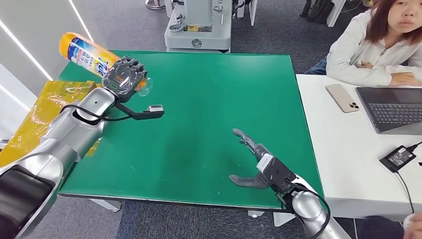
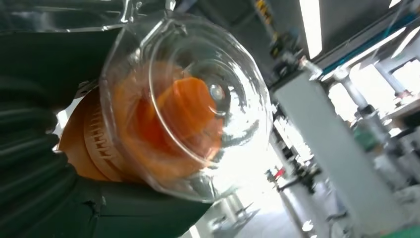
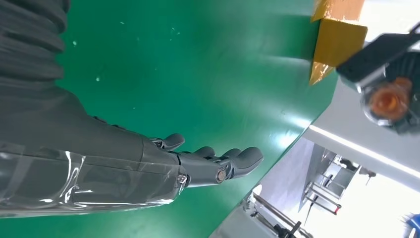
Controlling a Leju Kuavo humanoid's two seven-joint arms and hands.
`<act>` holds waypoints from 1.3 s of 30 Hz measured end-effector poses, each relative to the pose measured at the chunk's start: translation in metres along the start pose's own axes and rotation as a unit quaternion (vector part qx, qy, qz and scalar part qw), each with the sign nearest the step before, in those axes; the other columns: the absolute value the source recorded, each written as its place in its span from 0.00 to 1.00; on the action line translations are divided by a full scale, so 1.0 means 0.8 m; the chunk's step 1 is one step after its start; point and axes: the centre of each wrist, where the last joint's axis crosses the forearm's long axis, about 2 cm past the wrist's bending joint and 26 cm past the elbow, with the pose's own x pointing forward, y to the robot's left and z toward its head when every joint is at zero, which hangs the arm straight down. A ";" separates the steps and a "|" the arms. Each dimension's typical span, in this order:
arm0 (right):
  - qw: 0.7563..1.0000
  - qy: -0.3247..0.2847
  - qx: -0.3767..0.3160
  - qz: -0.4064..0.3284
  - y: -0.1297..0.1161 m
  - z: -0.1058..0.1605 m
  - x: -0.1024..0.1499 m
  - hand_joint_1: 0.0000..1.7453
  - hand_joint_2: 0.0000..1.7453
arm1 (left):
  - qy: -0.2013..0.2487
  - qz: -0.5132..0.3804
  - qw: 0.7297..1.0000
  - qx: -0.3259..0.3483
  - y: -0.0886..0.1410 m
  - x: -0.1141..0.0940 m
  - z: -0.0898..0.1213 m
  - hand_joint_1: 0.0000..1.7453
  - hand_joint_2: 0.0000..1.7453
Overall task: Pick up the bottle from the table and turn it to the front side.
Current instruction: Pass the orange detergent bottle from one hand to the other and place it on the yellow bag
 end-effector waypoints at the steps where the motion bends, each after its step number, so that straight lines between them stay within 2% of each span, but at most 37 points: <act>1: 1.000 0.000 -0.003 -0.001 -0.001 0.003 0.000 0.00 1.00 | 0.011 0.001 1.000 -0.013 -0.008 -0.006 0.006 1.00 1.00; 13: 1.000 0.011 -0.023 -0.010 0.007 0.036 -0.004 0.00 1.00 | 0.113 -0.031 0.982 -0.146 -0.080 -0.067 0.085 1.00 1.00; 18: 0.999 0.015 -0.029 -0.012 0.008 0.046 -0.005 0.00 1.00 | 0.107 -0.007 0.971 -0.214 -0.110 -0.076 0.122 1.00 1.00; 21: 0.999 0.016 -0.027 -0.015 0.008 0.049 -0.005 0.00 1.00 | 0.087 0.026 0.965 -0.248 -0.133 -0.065 0.144 1.00 1.00; 26: 1.000 0.016 -0.019 -0.017 0.007 0.049 -0.003 0.00 1.00 | 0.060 0.074 0.958 -0.272 -0.167 -0.032 0.177 1.00 1.00; 29: 1.000 0.015 -0.014 -0.017 0.005 0.048 -0.002 0.00 1.00 | 0.042 0.107 0.954 -0.276 -0.179 -0.012 0.188 1.00 1.00; 32: 1.000 0.012 -0.010 -0.015 -0.001 0.047 0.000 0.00 1.00 | 0.022 0.149 0.949 -0.275 -0.185 0.010 0.188 1.00 1.00; 33: 1.000 0.011 -0.010 -0.015 -0.003 0.047 0.001 0.00 1.00 | 0.020 0.161 0.948 -0.275 -0.184 0.015 0.185 0.81 1.00; 36: 1.000 0.010 -0.011 -0.014 -0.008 0.049 0.001 0.00 1.00 | 0.017 0.199 0.941 -0.273 -0.181 0.024 0.177 0.06 1.00; 37: 1.000 0.010 -0.011 -0.014 -0.008 0.050 0.002 0.00 1.00 | 0.018 0.212 0.939 -0.270 -0.180 0.027 0.174 0.00 1.00; 39: 1.000 0.010 -0.008 -0.012 -0.008 0.050 0.002 0.00 1.00 | 0.023 0.231 0.937 -0.260 -0.179 0.031 0.171 0.00 1.00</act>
